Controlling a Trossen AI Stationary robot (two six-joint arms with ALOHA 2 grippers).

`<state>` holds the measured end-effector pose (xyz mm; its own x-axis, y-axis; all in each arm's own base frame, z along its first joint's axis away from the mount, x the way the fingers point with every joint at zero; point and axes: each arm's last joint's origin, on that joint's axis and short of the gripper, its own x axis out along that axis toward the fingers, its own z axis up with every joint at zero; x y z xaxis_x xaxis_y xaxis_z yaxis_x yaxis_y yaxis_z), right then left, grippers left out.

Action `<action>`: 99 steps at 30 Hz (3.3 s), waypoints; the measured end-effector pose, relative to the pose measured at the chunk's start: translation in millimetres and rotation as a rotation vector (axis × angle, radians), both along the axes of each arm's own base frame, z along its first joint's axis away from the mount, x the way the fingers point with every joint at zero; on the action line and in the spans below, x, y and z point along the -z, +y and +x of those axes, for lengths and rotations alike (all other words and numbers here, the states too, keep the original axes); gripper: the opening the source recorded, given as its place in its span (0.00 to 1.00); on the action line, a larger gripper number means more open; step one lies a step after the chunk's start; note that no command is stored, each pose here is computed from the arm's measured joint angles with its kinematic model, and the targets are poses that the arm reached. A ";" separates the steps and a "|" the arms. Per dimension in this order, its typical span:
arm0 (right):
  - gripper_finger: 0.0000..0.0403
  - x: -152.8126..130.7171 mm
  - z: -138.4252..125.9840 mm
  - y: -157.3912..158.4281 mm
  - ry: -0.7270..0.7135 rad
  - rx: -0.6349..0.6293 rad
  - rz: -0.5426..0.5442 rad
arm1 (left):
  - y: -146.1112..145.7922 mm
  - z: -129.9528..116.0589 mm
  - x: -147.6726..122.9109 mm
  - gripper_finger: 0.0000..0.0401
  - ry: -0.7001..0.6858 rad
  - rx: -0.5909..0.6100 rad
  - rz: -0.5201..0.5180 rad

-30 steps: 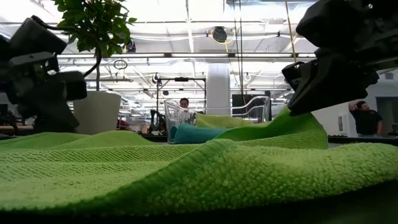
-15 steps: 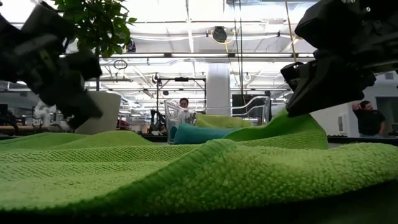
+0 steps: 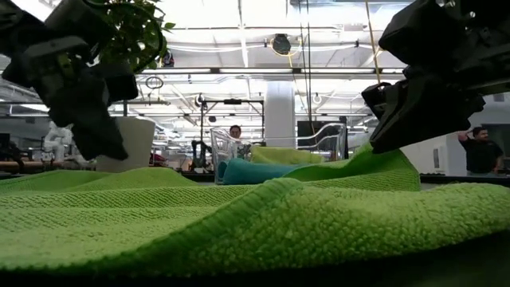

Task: Fold microfiber towels
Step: Fold the green towel

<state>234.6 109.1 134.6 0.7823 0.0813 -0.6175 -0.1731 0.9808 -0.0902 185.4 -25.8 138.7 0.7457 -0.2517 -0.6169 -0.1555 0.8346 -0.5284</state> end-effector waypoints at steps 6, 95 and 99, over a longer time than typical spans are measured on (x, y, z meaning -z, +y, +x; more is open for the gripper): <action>0.00 0.8 -2.3 3.2 0.011 -0.007 0.005 | 3.0 -12.2 10.6 0.55 0.255 -0.108 -0.014; 0.00 -22.3 -26.6 19.9 -0.077 -0.018 -0.153 | 4.8 16.4 11.0 0.01 -0.095 -0.140 0.313; 0.00 -32.5 -37.8 28.8 -0.109 -0.051 -0.121 | -4.8 12.0 5.2 0.01 -0.119 -0.149 0.369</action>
<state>196.8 137.9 167.1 0.8418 0.0525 -0.5373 -0.2050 0.9518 -0.2282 197.4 -30.6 133.5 0.8291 0.0860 -0.5525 -0.2442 0.9446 -0.2194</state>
